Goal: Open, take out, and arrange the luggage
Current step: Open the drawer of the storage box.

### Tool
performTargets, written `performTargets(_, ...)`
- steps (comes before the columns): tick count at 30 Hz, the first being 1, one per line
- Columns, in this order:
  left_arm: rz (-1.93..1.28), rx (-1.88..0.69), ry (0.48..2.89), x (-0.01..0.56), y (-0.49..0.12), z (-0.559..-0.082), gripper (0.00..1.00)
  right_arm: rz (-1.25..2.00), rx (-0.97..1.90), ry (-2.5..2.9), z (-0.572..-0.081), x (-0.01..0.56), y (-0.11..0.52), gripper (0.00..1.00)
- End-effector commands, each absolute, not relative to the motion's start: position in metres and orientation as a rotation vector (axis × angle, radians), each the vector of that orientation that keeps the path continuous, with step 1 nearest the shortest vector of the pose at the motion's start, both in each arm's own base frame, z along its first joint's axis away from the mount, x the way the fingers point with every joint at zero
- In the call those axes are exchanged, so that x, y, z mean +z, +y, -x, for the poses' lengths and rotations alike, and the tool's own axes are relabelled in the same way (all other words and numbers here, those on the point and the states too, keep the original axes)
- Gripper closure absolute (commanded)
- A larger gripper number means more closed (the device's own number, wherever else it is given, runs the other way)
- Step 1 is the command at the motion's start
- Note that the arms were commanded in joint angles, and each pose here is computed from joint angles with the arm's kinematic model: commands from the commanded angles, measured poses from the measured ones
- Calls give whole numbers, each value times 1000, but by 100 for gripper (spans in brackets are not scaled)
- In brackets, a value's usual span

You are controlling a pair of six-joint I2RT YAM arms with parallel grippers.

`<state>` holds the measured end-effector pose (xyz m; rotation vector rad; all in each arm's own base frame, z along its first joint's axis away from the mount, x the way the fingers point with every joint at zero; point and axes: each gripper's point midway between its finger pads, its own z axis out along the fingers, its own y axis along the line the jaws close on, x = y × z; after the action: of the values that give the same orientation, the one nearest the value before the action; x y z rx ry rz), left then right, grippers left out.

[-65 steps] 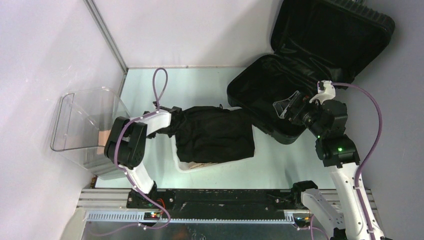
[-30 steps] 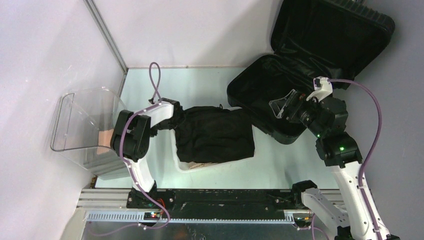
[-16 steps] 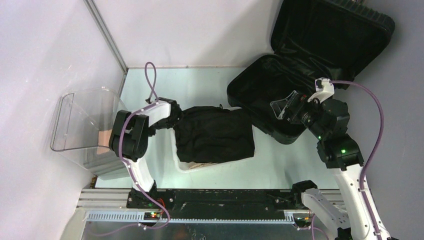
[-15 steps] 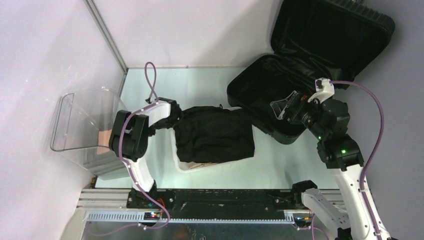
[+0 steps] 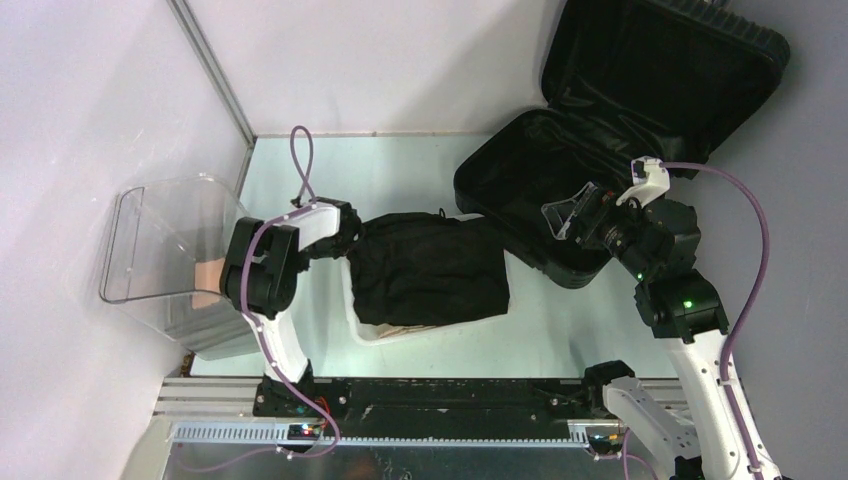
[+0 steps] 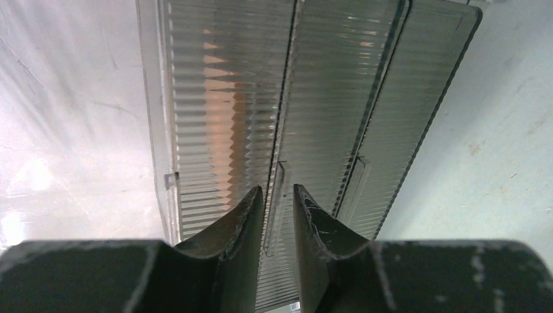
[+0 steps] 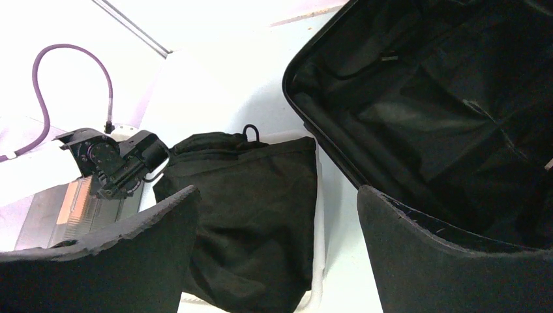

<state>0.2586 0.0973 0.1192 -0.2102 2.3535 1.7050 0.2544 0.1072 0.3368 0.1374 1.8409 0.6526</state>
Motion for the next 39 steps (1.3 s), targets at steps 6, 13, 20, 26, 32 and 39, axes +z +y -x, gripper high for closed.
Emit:
performTargets(6, 192, 1780, 2260, 122, 107, -265, 82, -122, 627, 1776, -255, 359, 103, 8)
performTargets(13, 183, 1778, 2214, 122, 105, -270, 100, -130, 611, 1779, -257, 357, 100, 8)
performTargets(20, 110, 1672, 2212, 119, 74, -286, 100, -150, 618, 1789, -260, 355, 100, 8)
performTargets(26, 88, 1597, 2228, 118, 55, -294, 100, -150, 599, 1798, -259, 352, 97, 8)
performTargets(32, 50, 1548, 2224, 120, 38, -301, 100, -152, 588, 1801, -258, 351, 95, 7)
performTargets(39, 48, 1326, 2338, 115, 17, -297, 94, -151, 599, 1810, -257, 350, 97, 7)
